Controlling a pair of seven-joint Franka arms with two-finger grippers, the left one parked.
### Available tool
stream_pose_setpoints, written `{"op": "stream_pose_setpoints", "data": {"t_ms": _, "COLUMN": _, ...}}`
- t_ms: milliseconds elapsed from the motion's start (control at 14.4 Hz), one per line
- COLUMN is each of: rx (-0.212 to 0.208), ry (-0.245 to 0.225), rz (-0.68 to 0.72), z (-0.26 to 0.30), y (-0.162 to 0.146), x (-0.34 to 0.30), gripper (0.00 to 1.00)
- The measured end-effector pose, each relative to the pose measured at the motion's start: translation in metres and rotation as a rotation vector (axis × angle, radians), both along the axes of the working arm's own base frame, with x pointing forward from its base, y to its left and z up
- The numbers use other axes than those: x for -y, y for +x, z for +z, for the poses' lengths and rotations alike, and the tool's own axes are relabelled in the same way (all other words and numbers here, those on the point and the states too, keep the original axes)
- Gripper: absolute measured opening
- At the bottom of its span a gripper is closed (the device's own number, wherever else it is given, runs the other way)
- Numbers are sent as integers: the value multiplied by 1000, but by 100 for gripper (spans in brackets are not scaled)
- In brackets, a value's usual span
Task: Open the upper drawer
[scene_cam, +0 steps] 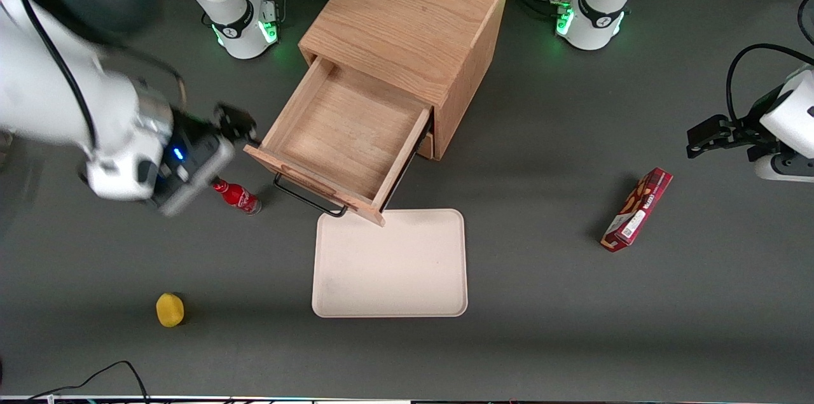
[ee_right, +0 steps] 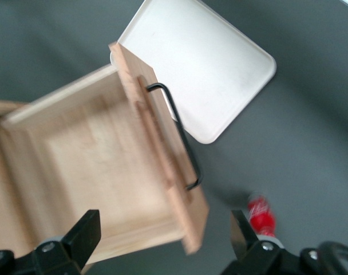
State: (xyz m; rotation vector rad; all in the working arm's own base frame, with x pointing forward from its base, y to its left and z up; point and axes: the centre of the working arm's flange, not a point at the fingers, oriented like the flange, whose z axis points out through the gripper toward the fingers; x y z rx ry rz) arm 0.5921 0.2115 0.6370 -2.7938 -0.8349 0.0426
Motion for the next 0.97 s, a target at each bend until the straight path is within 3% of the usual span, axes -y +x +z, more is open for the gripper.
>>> {"op": "stream_pose_setpoints", "data": {"t_ms": 139, "rx": 15, "ry": -38, "rz": -168, "z": 50, "y": -34, "x": 11, "gripper": 100}}
{"op": "stream_pose_setpoints", "data": {"t_ms": 348, "rx": 47, "ry": -157, "rz": -372, "z": 84, "y": -53, "x": 75, "gripper": 100}}
{"op": "stream_pose_setpoints", "data": {"t_ms": 557, "rx": -26, "ry": -230, "rz": -492, "z": 82, "y": -66, "x": 140, "gripper": 100}}
{"op": "stream_pose_setpoints", "data": {"t_ms": 696, "rx": -50, "ry": -240, "rz": -557, "z": 71, "y": -76, "x": 175, "gripper": 100}}
{"op": "stream_pose_setpoints", "data": {"t_ms": 974, "rx": 12, "ry": -209, "rz": -628, "z": 30, "y": -114, "x": 197, "gripper": 100}}
